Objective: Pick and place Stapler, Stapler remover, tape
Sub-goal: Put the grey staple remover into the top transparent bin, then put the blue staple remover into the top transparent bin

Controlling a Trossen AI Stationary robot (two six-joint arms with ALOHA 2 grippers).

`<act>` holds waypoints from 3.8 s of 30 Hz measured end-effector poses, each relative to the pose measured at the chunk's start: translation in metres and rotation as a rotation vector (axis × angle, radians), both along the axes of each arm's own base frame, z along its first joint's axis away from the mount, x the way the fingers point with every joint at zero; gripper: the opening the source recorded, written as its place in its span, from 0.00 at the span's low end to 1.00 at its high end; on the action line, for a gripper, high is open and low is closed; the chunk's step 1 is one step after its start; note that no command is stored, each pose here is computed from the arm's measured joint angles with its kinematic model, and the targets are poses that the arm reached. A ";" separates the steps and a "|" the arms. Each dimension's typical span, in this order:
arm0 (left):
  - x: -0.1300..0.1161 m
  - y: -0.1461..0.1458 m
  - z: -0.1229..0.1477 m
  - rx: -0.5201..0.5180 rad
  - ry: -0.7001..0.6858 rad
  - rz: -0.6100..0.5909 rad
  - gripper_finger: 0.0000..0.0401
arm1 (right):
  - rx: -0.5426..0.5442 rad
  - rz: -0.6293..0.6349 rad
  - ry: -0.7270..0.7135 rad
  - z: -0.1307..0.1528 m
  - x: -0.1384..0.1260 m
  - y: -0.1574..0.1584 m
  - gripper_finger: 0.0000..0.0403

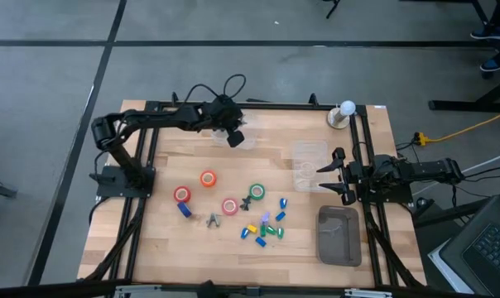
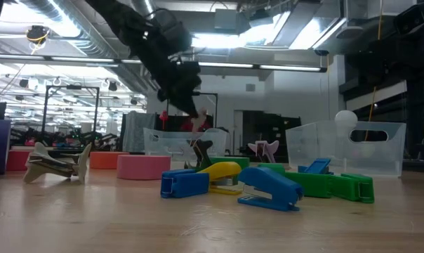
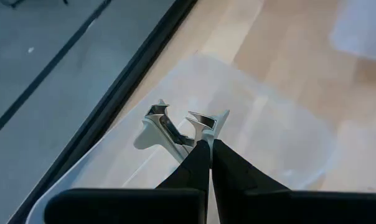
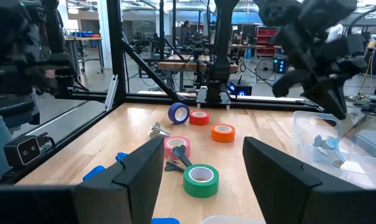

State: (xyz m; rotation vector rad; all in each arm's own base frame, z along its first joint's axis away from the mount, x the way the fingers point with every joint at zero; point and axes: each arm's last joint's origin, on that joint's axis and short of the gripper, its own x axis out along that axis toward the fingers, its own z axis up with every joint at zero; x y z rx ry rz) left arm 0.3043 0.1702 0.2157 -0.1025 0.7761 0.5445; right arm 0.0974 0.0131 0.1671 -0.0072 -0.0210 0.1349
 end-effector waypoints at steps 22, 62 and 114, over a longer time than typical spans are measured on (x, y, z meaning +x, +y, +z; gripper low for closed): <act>-0.003 0.020 -0.025 -0.082 0.034 0.023 0.17 | 0.000 0.000 0.000 0.000 0.000 0.000 0.56; -0.090 0.037 0.084 0.180 -0.123 0.131 0.21 | 0.000 0.000 0.003 0.000 0.000 0.000 0.56; 0.011 -0.122 0.045 -0.055 -0.085 -0.596 0.20 | 0.000 -0.001 0.000 0.000 0.000 0.000 0.56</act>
